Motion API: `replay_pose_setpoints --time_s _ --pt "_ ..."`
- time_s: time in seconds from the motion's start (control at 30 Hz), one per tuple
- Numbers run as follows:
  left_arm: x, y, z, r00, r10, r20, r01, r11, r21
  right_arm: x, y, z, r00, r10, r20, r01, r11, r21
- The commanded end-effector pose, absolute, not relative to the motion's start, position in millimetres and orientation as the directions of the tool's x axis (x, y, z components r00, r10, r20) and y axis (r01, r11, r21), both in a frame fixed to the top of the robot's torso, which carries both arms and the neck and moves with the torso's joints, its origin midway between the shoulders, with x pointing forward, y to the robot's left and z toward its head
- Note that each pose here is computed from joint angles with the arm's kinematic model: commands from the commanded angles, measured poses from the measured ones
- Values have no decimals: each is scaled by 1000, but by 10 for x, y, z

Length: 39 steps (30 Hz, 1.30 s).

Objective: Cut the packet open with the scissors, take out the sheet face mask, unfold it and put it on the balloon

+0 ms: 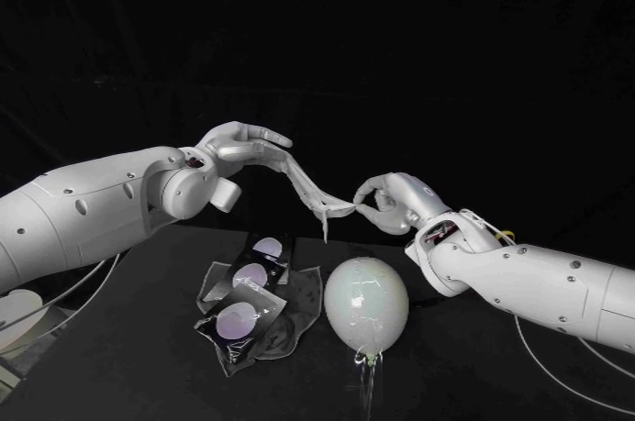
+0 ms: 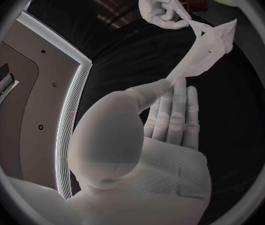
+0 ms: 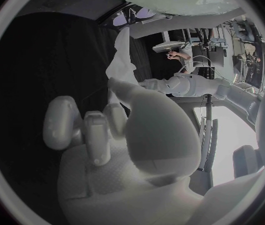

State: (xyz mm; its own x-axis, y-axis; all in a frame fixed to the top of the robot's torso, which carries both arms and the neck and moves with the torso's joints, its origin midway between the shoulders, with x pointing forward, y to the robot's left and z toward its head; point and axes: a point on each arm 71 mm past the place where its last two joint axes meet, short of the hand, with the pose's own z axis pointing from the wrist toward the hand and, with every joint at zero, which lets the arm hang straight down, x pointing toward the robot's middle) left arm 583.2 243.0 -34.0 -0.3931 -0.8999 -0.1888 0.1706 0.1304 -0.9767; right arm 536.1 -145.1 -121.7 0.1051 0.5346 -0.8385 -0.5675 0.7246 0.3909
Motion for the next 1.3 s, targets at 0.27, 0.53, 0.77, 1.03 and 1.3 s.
replay_pose_setpoints --time_s 0.27,0.53,0.77,1.03,1.3 --pt "5823 2320 -277 -374 -921 -110 203 34 -979 5407 -1407 -1333 -102 554 -826 -513 683 521" --pt "5804 2272 -284 -406 -908 -106 193 28 -981 5439 -1462 -1382 -183 617 -766 -436 647 625" --pt "5789 2263 -286 -427 -898 -109 194 27 -981 5448 -1473 -1394 -215 679 -702 -387 601 699" --pt "5748 2165 -294 -479 -871 -110 190 19 -982 5442 -1439 -1363 -209 776 -595 -351 508 786" --pt "5712 2077 -310 -520 -846 -120 188 23 -982 5450 -1338 -1360 -239 820 -519 -325 436 839"
